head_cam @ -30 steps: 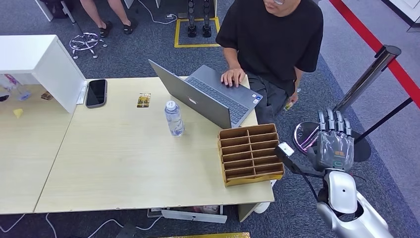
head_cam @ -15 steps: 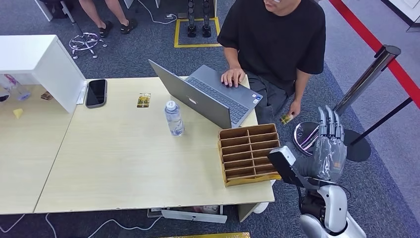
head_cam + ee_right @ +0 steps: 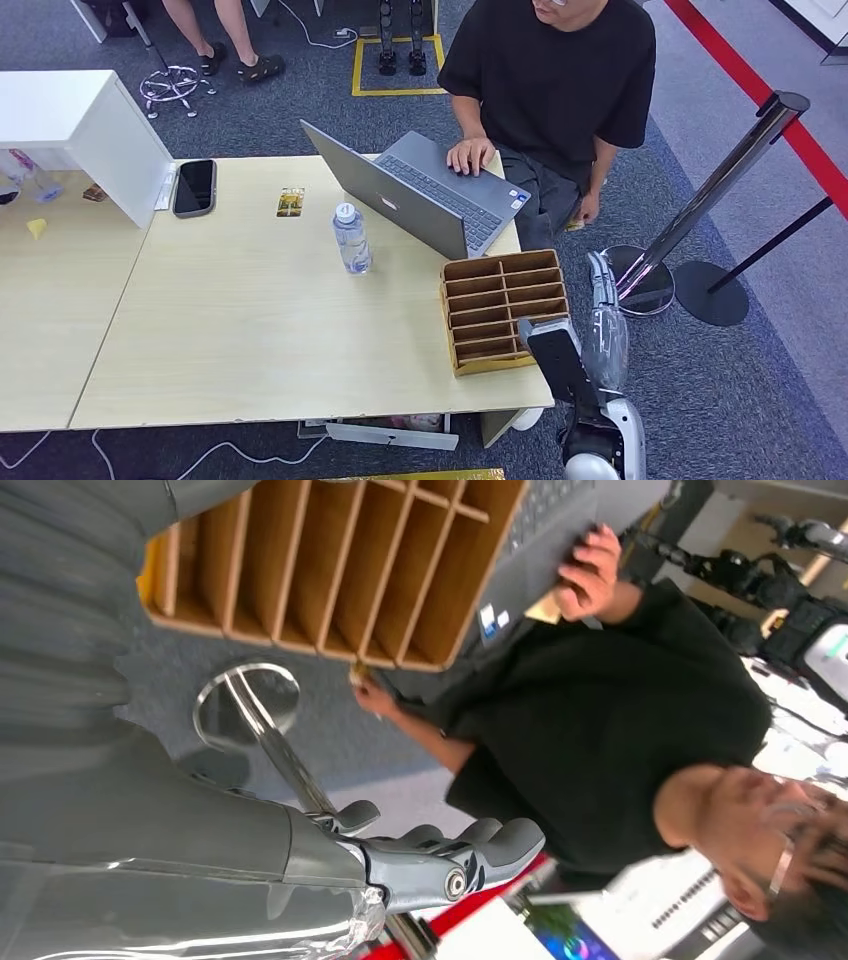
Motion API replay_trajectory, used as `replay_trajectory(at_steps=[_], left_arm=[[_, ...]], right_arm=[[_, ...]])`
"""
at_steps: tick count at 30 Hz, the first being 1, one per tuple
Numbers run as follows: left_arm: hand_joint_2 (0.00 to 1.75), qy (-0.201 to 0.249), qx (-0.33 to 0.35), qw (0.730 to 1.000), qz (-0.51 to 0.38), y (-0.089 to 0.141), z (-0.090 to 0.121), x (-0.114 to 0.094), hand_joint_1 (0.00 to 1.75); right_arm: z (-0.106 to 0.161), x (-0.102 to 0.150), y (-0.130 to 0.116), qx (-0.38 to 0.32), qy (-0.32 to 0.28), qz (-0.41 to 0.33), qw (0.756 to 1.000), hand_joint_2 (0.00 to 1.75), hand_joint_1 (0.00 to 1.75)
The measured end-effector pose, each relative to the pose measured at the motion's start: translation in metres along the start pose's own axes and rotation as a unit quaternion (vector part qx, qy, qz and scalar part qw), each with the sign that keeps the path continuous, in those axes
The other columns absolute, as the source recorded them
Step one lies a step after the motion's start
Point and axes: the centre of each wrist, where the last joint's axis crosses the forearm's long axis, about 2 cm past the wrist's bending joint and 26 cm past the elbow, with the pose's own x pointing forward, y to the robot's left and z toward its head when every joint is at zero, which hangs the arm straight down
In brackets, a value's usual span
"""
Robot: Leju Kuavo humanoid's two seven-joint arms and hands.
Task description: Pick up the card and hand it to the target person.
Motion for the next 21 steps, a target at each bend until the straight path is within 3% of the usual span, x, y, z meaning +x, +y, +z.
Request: replay_trajectory(at_steps=[21], left_arm=[[0.00,-0.002,0.012,1.000,0.005,0.000,0.000,-0.001,0.00]], right_arm=[[0.015,-0.008,0.026,0.022,0.041,-0.008,0.999,1.75,0.00]])
